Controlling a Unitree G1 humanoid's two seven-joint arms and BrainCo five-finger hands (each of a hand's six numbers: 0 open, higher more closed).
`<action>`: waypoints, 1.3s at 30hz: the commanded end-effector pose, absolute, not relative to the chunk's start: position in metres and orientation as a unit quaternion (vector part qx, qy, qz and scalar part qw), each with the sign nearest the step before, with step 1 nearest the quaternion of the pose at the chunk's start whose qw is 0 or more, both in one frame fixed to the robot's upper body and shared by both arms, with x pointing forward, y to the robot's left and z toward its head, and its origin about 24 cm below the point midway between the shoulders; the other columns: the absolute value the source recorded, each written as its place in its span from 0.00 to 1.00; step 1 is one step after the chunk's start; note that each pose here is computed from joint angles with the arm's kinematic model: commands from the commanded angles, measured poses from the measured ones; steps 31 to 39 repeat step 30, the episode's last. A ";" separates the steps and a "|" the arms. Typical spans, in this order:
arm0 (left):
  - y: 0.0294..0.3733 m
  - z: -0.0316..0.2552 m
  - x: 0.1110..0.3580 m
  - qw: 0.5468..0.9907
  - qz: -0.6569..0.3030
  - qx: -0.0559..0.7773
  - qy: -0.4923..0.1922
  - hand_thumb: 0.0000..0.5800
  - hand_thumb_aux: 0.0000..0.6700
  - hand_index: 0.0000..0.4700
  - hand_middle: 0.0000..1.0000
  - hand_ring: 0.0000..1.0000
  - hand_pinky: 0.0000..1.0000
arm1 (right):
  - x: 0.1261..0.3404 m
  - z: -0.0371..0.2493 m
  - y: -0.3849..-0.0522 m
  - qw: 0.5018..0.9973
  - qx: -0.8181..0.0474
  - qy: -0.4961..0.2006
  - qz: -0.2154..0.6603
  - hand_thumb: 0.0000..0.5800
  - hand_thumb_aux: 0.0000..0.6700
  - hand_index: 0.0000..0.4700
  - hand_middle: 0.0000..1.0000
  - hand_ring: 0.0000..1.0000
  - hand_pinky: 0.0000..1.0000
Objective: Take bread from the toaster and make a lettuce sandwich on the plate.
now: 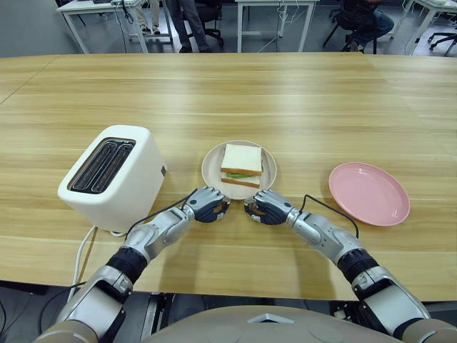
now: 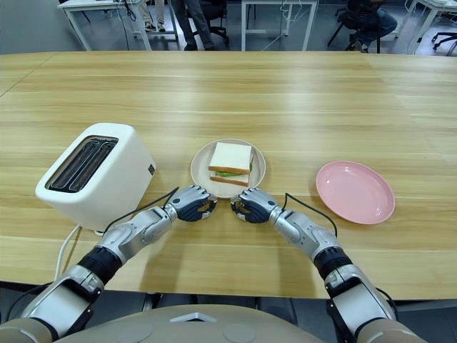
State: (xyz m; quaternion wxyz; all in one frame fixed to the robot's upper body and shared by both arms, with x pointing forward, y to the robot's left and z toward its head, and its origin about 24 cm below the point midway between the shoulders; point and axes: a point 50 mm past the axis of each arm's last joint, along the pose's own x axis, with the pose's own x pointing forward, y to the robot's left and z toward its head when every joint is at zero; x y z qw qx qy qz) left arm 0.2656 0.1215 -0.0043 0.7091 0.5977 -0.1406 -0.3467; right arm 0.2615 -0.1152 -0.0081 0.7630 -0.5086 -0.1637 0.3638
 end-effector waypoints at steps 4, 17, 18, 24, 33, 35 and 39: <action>0.137 -0.017 0.250 0.701 -0.374 0.599 -0.102 1.00 1.00 0.98 1.00 1.00 1.00 | 0.250 -0.006 -0.114 0.777 -0.477 -0.165 0.376 1.00 1.00 0.98 1.00 1.00 1.00; 0.141 0.030 0.157 0.887 -0.396 0.204 -0.118 0.00 0.00 0.00 0.00 0.00 0.00 | 0.182 0.027 -0.142 0.902 -0.124 -0.083 0.405 0.00 0.00 0.00 0.00 0.00 0.00; 0.143 0.030 0.153 0.894 -0.393 0.185 -0.113 0.00 0.00 0.00 0.00 0.00 0.00 | 0.177 0.028 -0.146 0.905 -0.094 -0.072 0.410 0.00 0.00 0.00 0.00 0.00 0.00; 0.152 0.033 0.138 0.920 -0.352 0.131 -0.113 0.00 0.00 0.00 0.00 0.00 0.00 | 0.165 0.030 -0.170 0.920 0.026 -0.057 0.387 0.00 0.00 0.00 0.00 0.00 0.00; 0.158 0.040 0.127 0.932 -0.326 0.090 -0.130 0.00 0.00 0.00 0.00 0.00 0.00 | 0.150 0.027 -0.185 0.927 0.110 -0.059 0.354 0.00 0.00 0.00 0.00 0.00 0.00; 0.158 0.040 0.127 0.932 -0.326 0.090 -0.130 0.00 0.00 0.00 0.00 0.00 0.00 | 0.150 0.027 -0.185 0.927 0.110 -0.059 0.354 0.00 0.00 0.00 0.00 0.00 0.00; 0.158 0.040 0.127 0.932 -0.326 0.090 -0.130 0.00 0.00 0.00 0.00 0.00 0.00 | 0.150 0.027 -0.185 0.927 0.110 -0.059 0.354 0.00 0.00 0.00 0.00 0.00 0.00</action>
